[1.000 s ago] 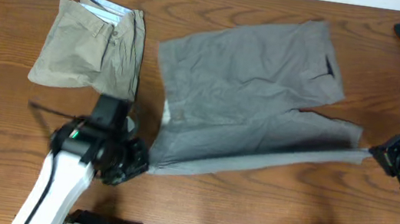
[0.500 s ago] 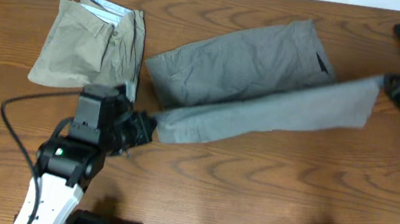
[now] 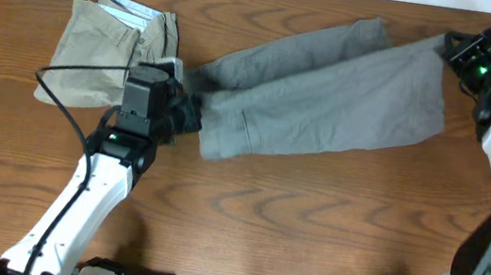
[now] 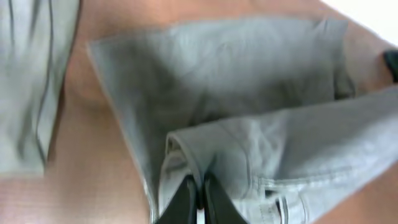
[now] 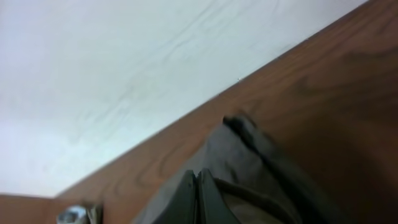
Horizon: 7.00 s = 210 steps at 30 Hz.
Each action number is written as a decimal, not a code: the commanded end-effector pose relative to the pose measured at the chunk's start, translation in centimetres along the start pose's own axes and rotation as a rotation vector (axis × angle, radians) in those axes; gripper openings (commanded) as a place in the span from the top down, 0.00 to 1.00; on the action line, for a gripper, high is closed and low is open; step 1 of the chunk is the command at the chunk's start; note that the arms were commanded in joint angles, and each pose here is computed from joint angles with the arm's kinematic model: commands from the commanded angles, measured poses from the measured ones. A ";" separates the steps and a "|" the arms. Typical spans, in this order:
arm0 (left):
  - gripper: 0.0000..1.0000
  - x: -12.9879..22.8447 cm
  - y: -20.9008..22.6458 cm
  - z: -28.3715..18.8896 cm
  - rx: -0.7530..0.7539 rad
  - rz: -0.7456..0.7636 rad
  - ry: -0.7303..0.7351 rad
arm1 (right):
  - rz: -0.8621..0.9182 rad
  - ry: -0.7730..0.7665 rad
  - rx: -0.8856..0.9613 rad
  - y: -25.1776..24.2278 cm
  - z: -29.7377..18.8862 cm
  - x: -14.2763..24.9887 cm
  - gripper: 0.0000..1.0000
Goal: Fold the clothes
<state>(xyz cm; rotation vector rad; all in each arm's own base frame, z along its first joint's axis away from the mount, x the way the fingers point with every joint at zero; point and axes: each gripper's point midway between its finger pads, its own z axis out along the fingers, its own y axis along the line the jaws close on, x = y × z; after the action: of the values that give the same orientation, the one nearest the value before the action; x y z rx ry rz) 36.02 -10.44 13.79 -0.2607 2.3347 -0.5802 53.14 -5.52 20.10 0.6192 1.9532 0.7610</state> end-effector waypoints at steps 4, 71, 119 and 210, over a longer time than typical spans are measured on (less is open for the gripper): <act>0.94 -2.6 3.9 0.3 -0.223 0.020 -0.128 | 0.140 0.007 -0.032 -2.5 4.4 1.5 0.99; 0.06 8.8 3.5 2.8 -0.060 -0.117 0.395 | -0.044 0.729 0.557 -13.9 -4.7 18.3 0.98; 0.48 10.1 -0.4 12.1 0.213 -0.268 0.379 | -0.293 0.956 0.399 -7.2 0.1 30.6 0.99; 0.65 3.0 -9.8 0.0 -0.176 0.533 0.409 | -0.574 0.705 -0.067 9.1 -4.3 22.7 0.96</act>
<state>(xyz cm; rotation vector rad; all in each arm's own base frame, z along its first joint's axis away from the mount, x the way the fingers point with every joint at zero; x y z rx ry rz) 33.13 -21.17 17.16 0.5066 2.6594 -0.1593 41.33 10.99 14.76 -0.0702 2.5813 0.6342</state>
